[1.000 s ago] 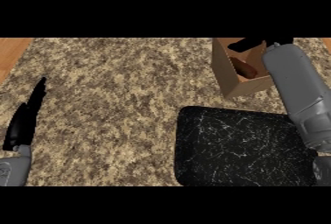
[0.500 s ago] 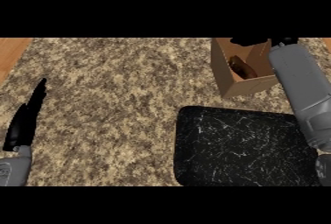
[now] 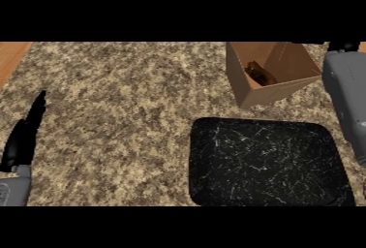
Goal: Pick the sweet potato from the tray and place it in the cardboard box
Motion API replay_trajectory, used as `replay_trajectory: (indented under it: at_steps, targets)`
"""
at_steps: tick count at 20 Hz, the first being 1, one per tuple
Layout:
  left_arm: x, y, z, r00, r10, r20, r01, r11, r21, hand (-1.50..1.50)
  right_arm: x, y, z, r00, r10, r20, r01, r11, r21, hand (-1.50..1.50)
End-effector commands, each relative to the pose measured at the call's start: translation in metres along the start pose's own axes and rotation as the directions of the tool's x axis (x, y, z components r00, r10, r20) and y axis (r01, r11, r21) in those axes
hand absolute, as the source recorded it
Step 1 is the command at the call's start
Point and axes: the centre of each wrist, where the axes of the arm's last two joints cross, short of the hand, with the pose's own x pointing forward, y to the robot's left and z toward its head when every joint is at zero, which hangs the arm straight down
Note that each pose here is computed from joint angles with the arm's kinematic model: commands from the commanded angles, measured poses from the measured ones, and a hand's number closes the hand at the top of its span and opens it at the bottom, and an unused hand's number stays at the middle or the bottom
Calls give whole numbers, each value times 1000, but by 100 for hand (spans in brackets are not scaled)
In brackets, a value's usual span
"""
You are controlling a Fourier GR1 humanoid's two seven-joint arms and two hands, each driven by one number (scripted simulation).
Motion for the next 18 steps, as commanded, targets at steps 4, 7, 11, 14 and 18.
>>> replay_trajectory:
  at_steps: [4,7,11,14,18]
  targets:
    - [-19,4,9,999,4,-34,-3,999,37,0,-52,-69,-1,999,-46,-22,44,997,-68,-150]
    - [-8,14,8,999,-16,-52,17,1000,16,0,-51,-124,-15,999,-30,-32,27,997,-75,-150]
    - [-22,10,18,999,-9,-38,10,1000,27,0,-83,-162,3,999,1,-34,-3,998,-59,-150]
    - [-21,0,10,999,1,-47,1,1000,24,0,-90,-193,9,998,14,-56,-17,999,-50,-150]
    - [-12,24,5,999,-25,-36,26,999,31,0,-96,-234,23,996,61,-60,-59,997,39,-150]
